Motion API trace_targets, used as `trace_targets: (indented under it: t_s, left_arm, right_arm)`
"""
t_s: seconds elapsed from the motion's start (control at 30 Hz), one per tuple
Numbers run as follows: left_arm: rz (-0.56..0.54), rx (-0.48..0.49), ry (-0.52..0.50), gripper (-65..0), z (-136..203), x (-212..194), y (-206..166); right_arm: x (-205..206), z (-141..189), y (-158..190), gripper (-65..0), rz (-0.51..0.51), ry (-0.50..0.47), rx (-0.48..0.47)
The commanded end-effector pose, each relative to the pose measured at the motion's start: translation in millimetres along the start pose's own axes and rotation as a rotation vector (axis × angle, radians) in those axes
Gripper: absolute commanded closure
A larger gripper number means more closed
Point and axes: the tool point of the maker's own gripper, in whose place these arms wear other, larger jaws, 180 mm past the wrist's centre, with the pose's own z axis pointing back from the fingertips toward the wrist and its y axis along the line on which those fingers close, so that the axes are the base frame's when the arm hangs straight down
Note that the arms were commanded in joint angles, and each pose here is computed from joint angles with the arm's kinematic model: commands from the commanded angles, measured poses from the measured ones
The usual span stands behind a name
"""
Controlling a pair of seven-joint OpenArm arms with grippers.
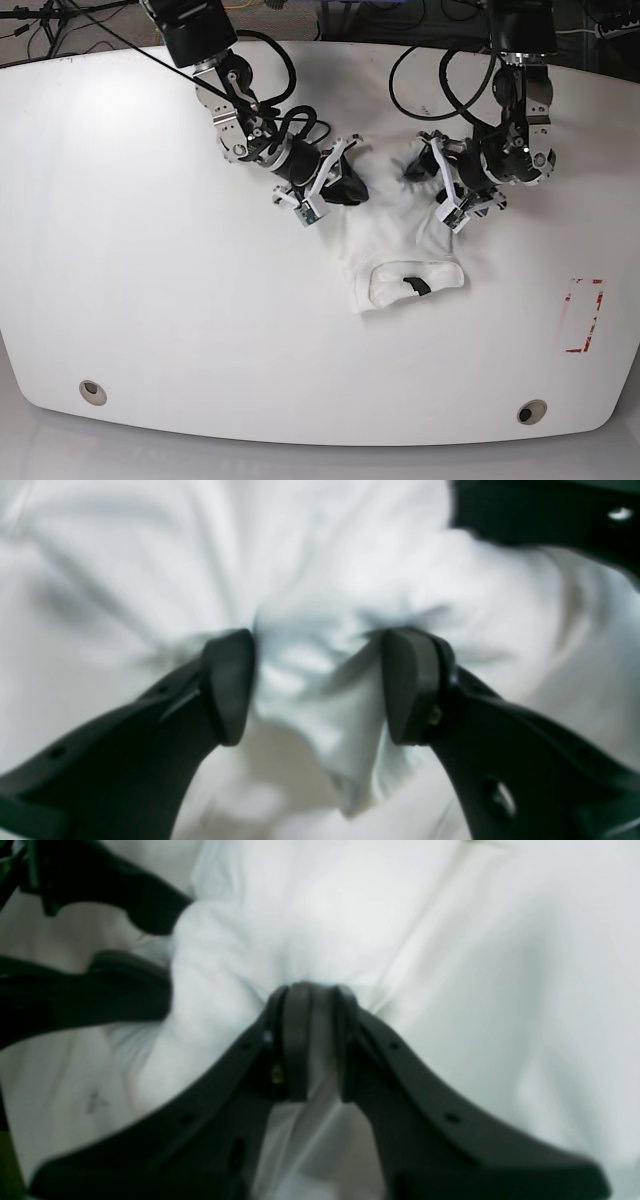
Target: Fold the T-shirt properly
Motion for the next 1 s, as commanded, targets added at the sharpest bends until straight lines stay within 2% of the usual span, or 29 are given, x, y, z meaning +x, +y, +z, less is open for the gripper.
trace_targets:
  t_s: [0.0, 0.17, 0.4, 0.5, 0.6, 0.73, 0.97]
  left_arm:
    - [-0.042, 0.042, 0.003, -37.8, 14, 1, 7]
    - [-0.086, 0.064, -0.023, -37.8, 26, 10, 5]
    - [-0.154, 0.111, -0.027, -37.8, 45, 29, 3]
    - [-0.206, 0.154, -0.072, -37.8, 60, 55, 4]
    - [-0.208, 0.161, -0.139, -37.8, 63, 79, -3]
    - [-0.219, 0.187, -0.175, -37.8, 63, 99, -2]
    - [-0.057, 0.246, -0.386, -39.4, 57, 159, -18]
  right_arm:
    - [-8, 2, 17, -8.7, 0.011, 0.026, 0.034]
    - [-9, 4, 21, -8.7, 0.009, 0.023, 0.04]
    - [17, 11, 25, -8.7, 0.06, -0.014, 0.047]
    - [39, 27, 17, -8.7, 0.132, -0.013, 0.018]
    - [58, 41, 13, -8.7, 0.182, -0.021, -0.01]
    - [82, 62, 2, -8.7, 0.232, -0.045, -0.064]
    - [106, 108, -33, -8.7, 0.28, -0.067, -0.2]
